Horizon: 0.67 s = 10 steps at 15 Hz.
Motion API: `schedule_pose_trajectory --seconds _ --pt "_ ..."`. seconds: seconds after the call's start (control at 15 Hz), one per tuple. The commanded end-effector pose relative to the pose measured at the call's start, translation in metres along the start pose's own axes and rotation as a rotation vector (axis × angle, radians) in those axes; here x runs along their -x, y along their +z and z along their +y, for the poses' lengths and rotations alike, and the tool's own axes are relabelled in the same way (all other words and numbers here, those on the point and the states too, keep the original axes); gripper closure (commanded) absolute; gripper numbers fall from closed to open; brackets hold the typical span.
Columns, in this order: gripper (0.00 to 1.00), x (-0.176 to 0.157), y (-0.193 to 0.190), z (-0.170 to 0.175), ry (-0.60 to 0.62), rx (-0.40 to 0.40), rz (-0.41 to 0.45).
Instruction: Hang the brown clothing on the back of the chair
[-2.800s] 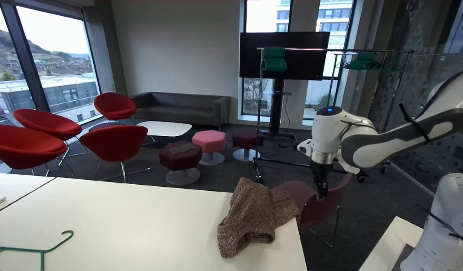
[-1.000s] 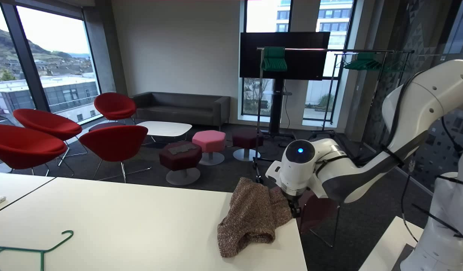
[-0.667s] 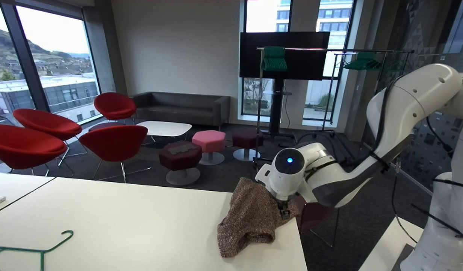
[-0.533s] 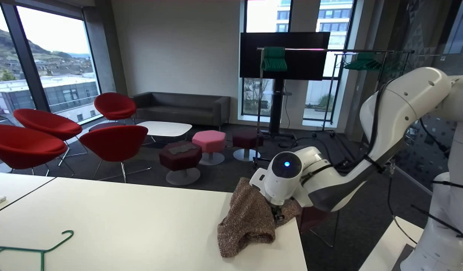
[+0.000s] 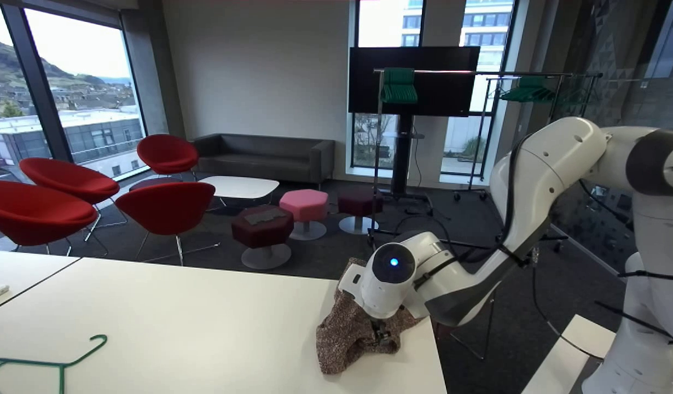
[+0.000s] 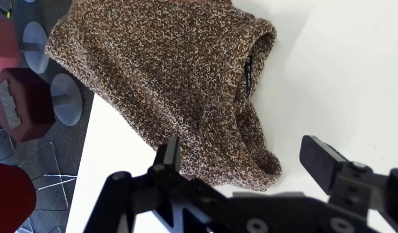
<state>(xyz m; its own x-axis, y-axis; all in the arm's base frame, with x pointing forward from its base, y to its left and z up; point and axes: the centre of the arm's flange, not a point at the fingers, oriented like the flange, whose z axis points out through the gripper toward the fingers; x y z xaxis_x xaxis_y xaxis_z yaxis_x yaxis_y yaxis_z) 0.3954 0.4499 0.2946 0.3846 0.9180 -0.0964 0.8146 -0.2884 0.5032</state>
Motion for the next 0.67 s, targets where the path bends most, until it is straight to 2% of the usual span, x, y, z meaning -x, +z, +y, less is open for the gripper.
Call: schedule_pose_trajectory --seconds 0.0,0.33,0.47,0.6 --pt "0.00 -0.019 0.008 0.005 -0.015 0.038 0.018" --pt "0.00 -0.020 0.021 0.009 -0.019 0.056 -0.009" --pt "0.00 -0.013 0.020 0.005 -0.011 0.019 -0.008" --pt "0.00 -0.013 0.026 0.004 -0.013 0.015 -0.016"
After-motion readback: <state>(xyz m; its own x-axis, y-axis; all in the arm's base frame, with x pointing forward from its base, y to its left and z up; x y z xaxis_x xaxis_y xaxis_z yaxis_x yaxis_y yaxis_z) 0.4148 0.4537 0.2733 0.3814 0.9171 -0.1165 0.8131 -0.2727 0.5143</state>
